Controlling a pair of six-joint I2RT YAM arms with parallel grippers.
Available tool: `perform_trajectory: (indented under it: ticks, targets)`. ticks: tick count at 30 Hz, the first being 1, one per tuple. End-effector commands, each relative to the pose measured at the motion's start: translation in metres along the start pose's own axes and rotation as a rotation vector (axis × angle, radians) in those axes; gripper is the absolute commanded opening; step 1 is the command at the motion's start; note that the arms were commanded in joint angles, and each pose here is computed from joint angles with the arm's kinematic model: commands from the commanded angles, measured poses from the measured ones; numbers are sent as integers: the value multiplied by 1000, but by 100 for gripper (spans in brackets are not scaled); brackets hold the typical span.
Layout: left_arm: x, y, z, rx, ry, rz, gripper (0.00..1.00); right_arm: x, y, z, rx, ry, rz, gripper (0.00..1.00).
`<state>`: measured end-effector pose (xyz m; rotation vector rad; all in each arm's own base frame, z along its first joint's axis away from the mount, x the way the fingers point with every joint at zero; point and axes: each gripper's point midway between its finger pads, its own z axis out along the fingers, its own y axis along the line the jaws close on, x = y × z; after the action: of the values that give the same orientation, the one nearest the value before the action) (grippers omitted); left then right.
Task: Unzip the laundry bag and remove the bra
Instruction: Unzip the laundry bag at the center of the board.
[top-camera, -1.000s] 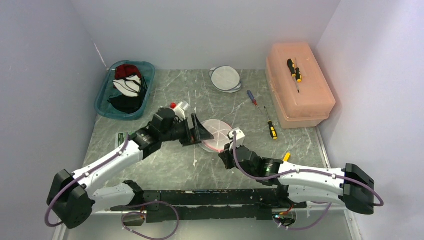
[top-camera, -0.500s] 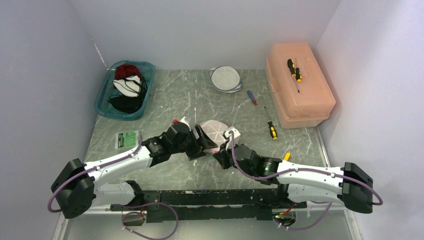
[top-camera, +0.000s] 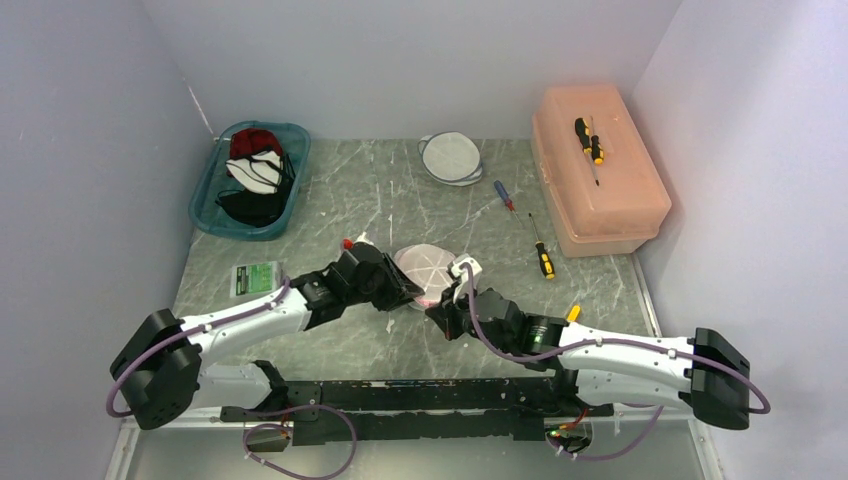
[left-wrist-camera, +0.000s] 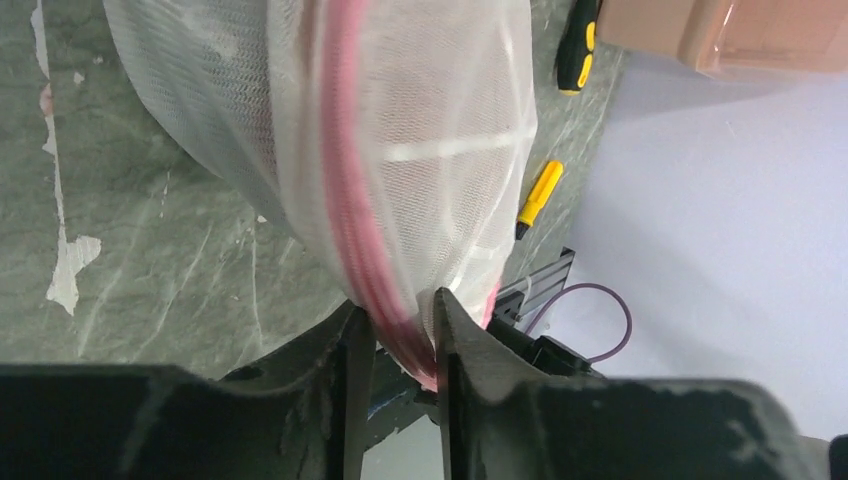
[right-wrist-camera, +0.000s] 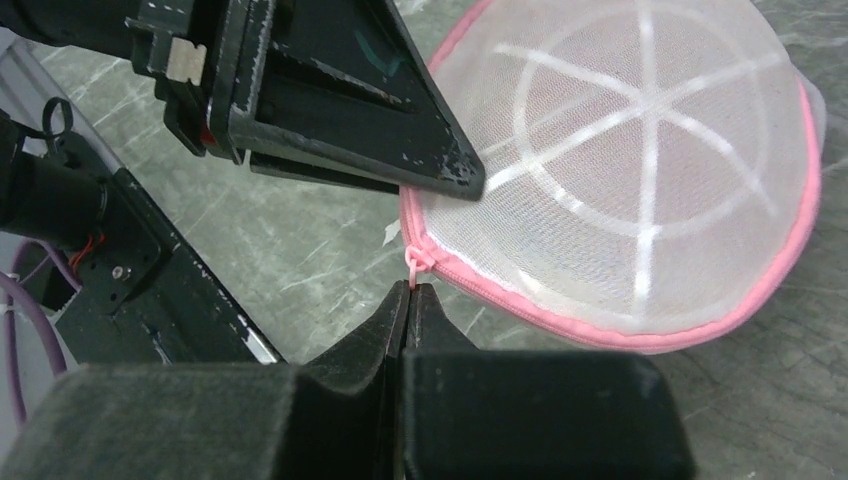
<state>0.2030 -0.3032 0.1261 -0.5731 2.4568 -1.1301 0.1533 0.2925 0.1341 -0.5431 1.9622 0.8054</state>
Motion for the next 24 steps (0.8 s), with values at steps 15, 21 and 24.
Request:
perform_trajectory:
  ticks: [15,21,24]
  targets:
    - [-33,-21,-6,99,-48,83,3,7,-69,-25,321,-40,107,0]
    - [-49,-60,-10,283,101,287,3,-34,-30,-38,92,-161,-11,0]
    - [-53,-86,-8,391,197,433,3,-36,-27,-34,88,-134,-52,0]
